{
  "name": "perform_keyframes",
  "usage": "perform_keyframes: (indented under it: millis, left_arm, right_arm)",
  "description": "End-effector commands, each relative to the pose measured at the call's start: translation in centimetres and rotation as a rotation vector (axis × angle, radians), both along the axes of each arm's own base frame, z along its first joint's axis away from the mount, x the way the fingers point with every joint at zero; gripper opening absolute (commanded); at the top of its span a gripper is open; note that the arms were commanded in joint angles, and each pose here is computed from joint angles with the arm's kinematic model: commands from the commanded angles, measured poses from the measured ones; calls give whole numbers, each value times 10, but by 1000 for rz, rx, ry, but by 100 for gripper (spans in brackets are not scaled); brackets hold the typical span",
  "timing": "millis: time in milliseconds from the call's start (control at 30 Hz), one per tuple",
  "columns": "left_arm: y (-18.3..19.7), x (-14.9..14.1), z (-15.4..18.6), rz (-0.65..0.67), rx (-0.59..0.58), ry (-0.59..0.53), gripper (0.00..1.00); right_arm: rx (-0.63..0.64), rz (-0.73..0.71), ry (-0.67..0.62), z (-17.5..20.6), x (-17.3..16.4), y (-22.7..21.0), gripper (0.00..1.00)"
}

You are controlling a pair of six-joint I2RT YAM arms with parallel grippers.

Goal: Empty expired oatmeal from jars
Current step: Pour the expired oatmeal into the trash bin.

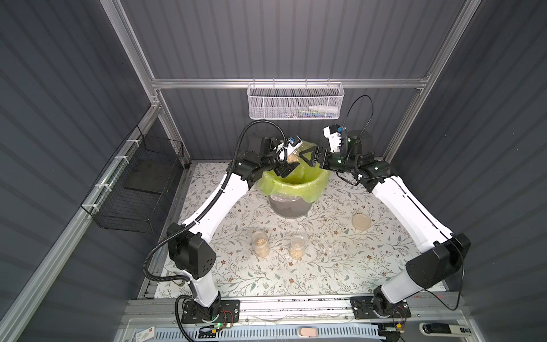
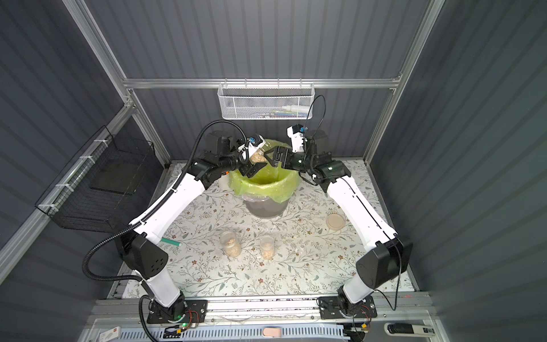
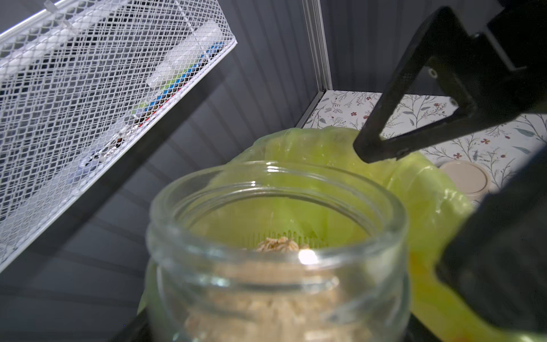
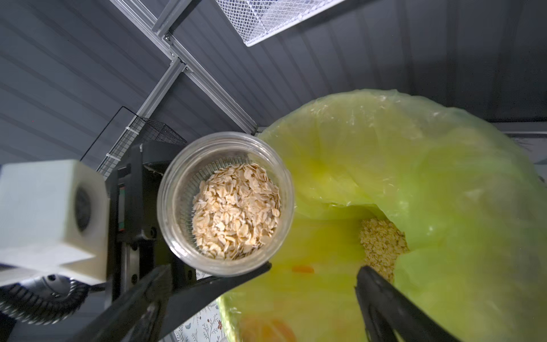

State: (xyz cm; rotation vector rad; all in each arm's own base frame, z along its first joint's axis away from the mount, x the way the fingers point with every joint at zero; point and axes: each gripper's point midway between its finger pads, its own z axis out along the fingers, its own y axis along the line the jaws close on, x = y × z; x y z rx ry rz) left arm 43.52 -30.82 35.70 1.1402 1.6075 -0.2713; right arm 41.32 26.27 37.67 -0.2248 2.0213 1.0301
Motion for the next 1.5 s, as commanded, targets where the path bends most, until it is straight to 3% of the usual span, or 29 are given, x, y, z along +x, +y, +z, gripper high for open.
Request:
perform_keyframes:
  millis: [0,333,867,1467]
  left_arm:
    - [4,5,28,-23,-53,-56,0]
    - [-2,9,24,-55,-65,-26,0]
    - [-5,5,20,-80,-91,1,1]
    - [-4,0,24,-78,-115,8,1]
  right_arm:
    - [56,7,-67,25,9,10,98]
    - [119,0,-33,10,30,39,97]
    - [192,-51,-25,8,53,48,96]
    - [244,-91,-57,-4,49,57,95]
